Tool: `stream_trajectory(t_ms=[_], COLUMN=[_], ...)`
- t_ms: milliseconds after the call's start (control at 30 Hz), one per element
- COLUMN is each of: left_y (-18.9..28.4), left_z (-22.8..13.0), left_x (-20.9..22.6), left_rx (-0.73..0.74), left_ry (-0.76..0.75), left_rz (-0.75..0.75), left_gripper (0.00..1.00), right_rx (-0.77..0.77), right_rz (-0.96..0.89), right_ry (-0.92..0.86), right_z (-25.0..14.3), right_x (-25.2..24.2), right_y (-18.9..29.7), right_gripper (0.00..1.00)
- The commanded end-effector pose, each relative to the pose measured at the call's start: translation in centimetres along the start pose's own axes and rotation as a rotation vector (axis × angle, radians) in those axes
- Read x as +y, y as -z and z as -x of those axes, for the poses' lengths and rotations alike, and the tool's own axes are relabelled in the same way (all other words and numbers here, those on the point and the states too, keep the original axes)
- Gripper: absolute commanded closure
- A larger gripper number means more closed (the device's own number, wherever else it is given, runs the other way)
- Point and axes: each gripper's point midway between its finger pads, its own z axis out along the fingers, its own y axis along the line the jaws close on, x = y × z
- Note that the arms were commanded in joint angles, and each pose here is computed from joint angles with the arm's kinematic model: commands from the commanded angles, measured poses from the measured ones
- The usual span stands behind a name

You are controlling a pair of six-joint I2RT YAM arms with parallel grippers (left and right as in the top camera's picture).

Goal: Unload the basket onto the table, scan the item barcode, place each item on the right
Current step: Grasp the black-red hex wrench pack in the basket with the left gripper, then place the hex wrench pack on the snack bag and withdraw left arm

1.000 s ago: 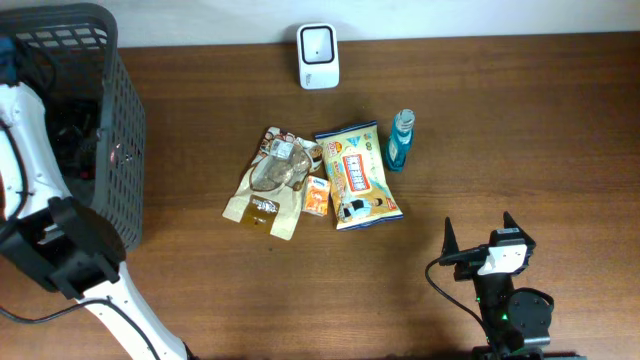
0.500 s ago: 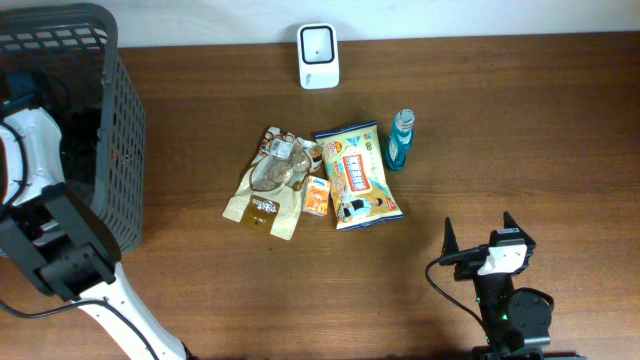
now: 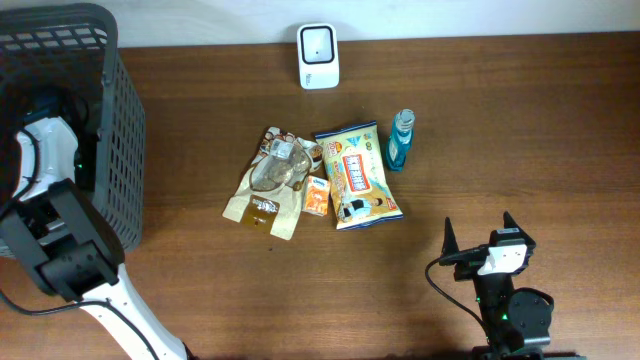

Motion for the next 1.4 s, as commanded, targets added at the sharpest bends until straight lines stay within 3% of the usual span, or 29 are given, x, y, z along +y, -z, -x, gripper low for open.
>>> stream_trajectory(t_ms=[0,100,167,200,433,667,800,1000,1100,1233,1367], left_y=[-1.4,-1.3,-1.3,-1.2,3.3,14.3,23.5,37.5,42.0,40.8,32.4], left_z=[2.5,2.9,2.9,2.9,3.5,3.2,1.4,-5.7,-11.7,-20.7,-28.9], left_x=[2.9,3.2,3.1,3.1,2.2,0.7,0.3,1.5,1.6,-0.1,-0.9], left_rx=[-0.128,-0.152,-0.145,-0.144,-0.174,-0.253,-0.293,-0.303,-0.29,-0.123,0.016], left_ry=[-0.001,-0.037,-0.125,-0.137,-0.129,-0.109,-0.115,-0.237,-0.374,-0.597,-0.817], left_rz=[0.133,0.15,0.156,0.157,0.103,-0.134,-0.377,-0.794,-0.94,-0.946,-0.661], left_gripper=[0.44,0.51,0.76,0.82,0.83,0.94,0.96,1.0,1.0,1.0,1.0], right_rx=[0.006,0.006,0.006,0.006,0.006,0.006,0.006,0.006,0.006,0.006,0.006], right_rz=[-0.013,-0.013,-0.013,-0.013,-0.013,-0.013,-0.013,-0.013,-0.013,-0.013,-0.013], right_ry=[0.006,0.006,0.006,0.006,0.006,0.006,0.006,0.006,0.006,0.006,0.006], right_z=[-0.4,-0.4,-0.4,-0.4,-0.4,-0.4,-0.4,-0.4,-0.4,-0.4,-0.4], right_x=[-0.2,-0.2,-0.2,-0.2,-0.2,-0.2,-0.2,-0.2,-0.2,-0.2,-0.2], right_y=[0.0,0.0,0.0,0.0,0.0,0.0,0.0,0.0,0.0,0.0,0.0], right_gripper=[0.02,0.02,0.02,0.02,0.02,0.02,0.02,0.02,0.02,0.02,0.02])
